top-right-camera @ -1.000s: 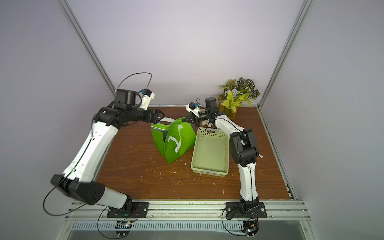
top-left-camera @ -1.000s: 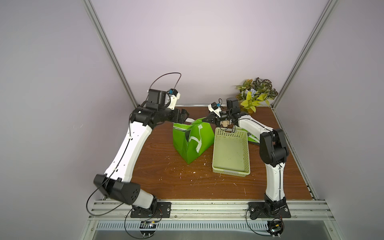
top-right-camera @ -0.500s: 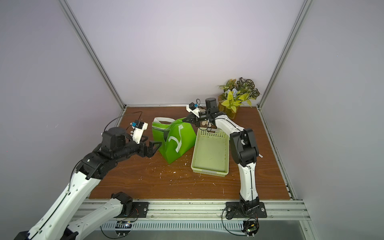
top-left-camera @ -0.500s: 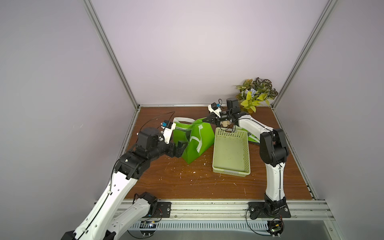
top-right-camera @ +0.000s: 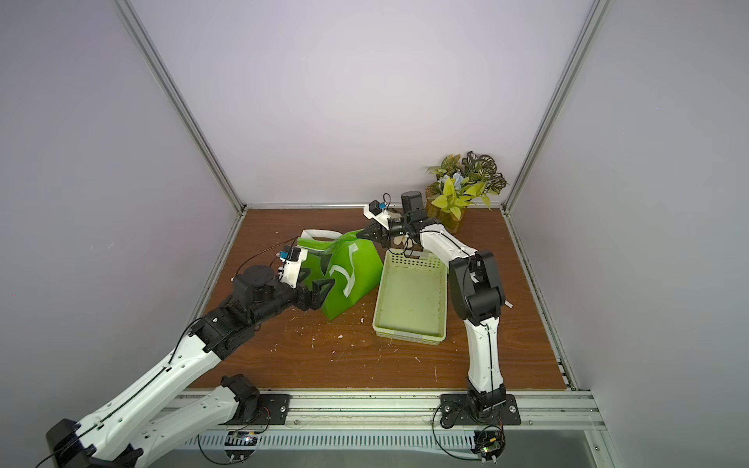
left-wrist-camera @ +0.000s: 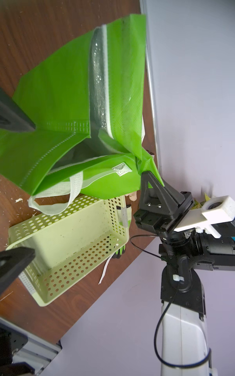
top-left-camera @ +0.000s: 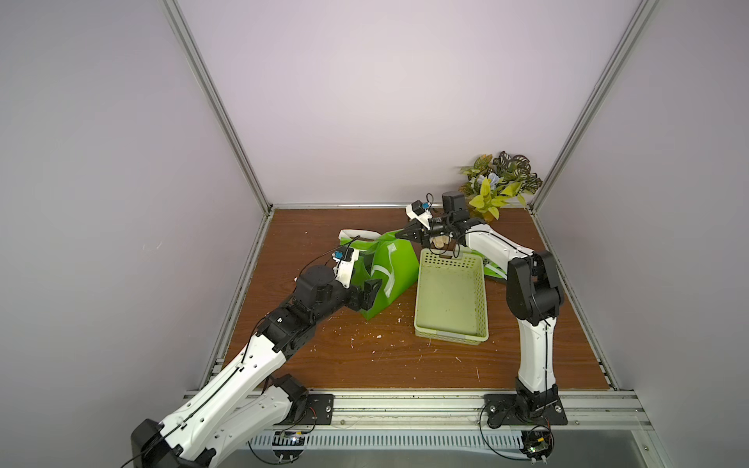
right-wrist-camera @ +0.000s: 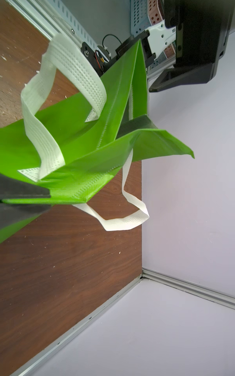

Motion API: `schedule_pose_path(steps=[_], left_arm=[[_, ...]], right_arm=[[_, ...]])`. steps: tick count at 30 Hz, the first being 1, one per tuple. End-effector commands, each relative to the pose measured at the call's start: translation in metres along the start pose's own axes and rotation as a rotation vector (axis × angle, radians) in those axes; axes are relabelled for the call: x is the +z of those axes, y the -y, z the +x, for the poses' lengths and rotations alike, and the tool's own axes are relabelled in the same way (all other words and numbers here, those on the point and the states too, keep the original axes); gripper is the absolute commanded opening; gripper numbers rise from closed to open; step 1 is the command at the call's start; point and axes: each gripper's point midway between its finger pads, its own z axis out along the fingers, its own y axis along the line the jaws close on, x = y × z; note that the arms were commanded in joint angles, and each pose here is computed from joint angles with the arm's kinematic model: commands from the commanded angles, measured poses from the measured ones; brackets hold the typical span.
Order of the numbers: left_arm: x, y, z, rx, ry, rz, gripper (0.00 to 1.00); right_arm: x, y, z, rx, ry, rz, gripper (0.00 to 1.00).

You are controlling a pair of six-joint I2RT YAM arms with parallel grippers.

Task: Place the ice pack in the delivery bag
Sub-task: Close the delivery bag at the center of the board.

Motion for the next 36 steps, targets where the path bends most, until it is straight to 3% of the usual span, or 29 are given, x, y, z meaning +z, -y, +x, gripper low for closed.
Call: schedule_pose_path(steps=[1, 6, 10, 17, 23, 28, 33, 35, 36], left_arm=[[0.008, 0.0, -0.006, 0.021, 0.029, -0.007, 0.82], [0.014, -0.012, 0.005, 0.033, -0.002, -0.066, 0.61], [0.013, -0.032, 0.015, 0.049, -0.038, -0.179, 0.35], [0.003, -0.047, 0.001, 0.106, -0.008, -0.239, 0.01], [-0.002, -0.069, -0.012, 0.14, 0.006, -0.272, 0.0], [0.012, -0.076, -0.014, 0.185, -0.004, -0.272, 0.01], [0.017, -0.087, -0.028, 0.205, 0.023, -0.292, 0.24], [0.015, -0.094, -0.033, 0.183, 0.039, -0.268, 0.41], [0.013, -0.098, -0.036, 0.17, 0.053, -0.255, 0.55]], right_arm=[[-0.009, 0.0, -0.023, -0.046, 0.005, 0.026, 0.0], [-0.009, 0.002, -0.026, -0.054, 0.006, 0.033, 0.0], [-0.01, 0.001, -0.027, -0.057, 0.005, 0.037, 0.0], [-0.012, 0.002, -0.027, -0.068, -0.001, 0.043, 0.0], [-0.013, 0.0, -0.029, -0.087, -0.007, 0.04, 0.0], [-0.014, -0.002, -0.028, -0.087, -0.008, 0.031, 0.0], [-0.014, -0.002, -0.026, -0.09, -0.017, 0.032, 0.0], [-0.014, -0.002, -0.026, -0.088, -0.017, 0.031, 0.0], [-0.014, -0.002, -0.026, -0.088, -0.017, 0.031, 0.0]])
